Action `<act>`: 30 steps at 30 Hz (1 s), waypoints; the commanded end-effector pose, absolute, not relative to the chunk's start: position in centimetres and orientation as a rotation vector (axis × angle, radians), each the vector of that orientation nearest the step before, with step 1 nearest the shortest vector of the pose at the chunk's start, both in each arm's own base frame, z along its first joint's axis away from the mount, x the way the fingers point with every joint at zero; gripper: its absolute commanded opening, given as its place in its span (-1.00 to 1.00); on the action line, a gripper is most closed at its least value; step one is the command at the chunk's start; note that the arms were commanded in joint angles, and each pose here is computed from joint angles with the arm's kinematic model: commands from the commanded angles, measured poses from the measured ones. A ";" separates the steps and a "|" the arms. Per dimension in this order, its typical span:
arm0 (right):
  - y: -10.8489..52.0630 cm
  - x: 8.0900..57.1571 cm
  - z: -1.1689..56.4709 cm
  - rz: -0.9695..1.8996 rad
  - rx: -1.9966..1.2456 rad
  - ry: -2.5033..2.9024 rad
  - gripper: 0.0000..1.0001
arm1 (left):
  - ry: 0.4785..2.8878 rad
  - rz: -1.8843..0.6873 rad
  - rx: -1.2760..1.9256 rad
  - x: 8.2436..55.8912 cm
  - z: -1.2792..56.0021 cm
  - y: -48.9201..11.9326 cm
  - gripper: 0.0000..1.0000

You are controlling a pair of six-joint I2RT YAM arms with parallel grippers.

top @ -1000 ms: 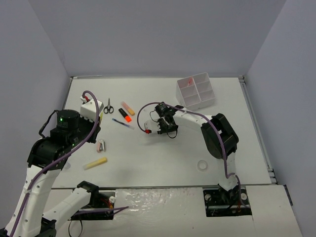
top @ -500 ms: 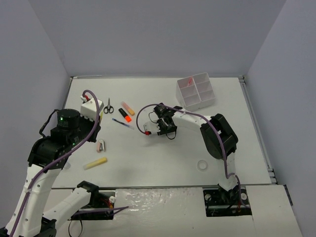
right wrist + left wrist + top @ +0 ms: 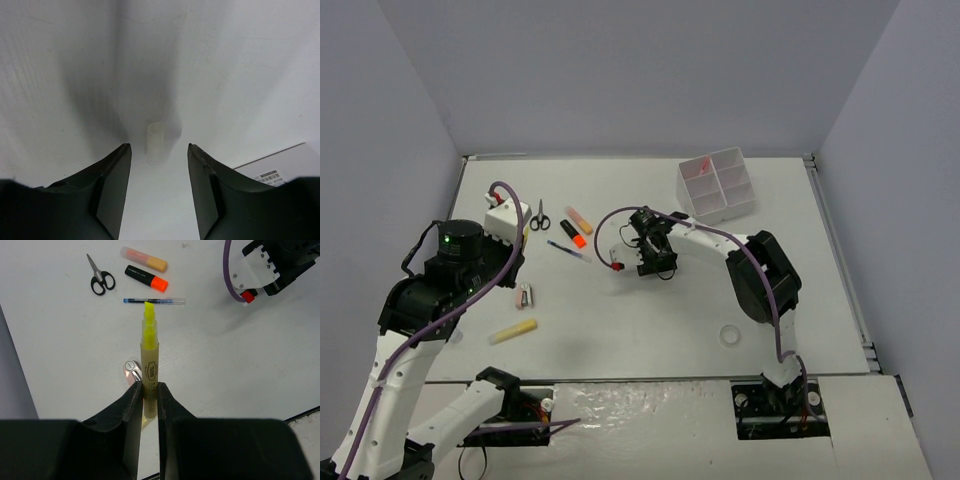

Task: Sort the stationery into containers
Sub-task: Move the pen cap to the center of the board.

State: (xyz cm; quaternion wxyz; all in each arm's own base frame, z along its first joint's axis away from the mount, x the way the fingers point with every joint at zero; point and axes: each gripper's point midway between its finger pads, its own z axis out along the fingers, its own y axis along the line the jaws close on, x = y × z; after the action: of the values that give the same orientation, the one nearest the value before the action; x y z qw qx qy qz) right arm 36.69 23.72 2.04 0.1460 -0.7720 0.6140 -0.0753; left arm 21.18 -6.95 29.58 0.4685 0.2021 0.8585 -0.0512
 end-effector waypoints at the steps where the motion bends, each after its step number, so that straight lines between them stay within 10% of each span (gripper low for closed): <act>1: 25.0 39.0 7.8 -0.289 -2.061 1.737 -0.06 | 2.060 -0.117 0.484 21.9 30.8 -7.0 -1.00; 13: 26.0 40.3 17.7 -0.337 -1.704 1.737 0.12 | 2.048 -0.124 0.467 21.9 31.2 -7.0 -1.00; 20: 22.1 48.5 29.0 -0.273 -0.722 1.920 -0.11 | 2.028 -0.123 0.464 22.4 31.7 -7.1 -1.00; 24: 18.0 53.4 34.7 -0.056 -0.216 1.853 0.24 | 2.026 -0.123 0.471 23.0 32.1 -7.4 -1.00; 27: 17.5 55.2 35.4 0.028 -0.138 1.808 0.96 | 2.028 -0.125 0.484 23.5 32.3 -7.6 -1.00; 30: 17.5 56.1 35.8 0.089 -0.081 1.781 1.00 | 2.026 -0.127 0.500 23.9 32.5 -7.8 -1.00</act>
State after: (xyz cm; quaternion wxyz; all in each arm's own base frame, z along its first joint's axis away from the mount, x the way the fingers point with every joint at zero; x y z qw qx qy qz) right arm 54.89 14.74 34.47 0.5942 -0.1066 0.7955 -0.0518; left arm 22.13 -7.32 29.15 0.4551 0.2049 0.8651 -0.0504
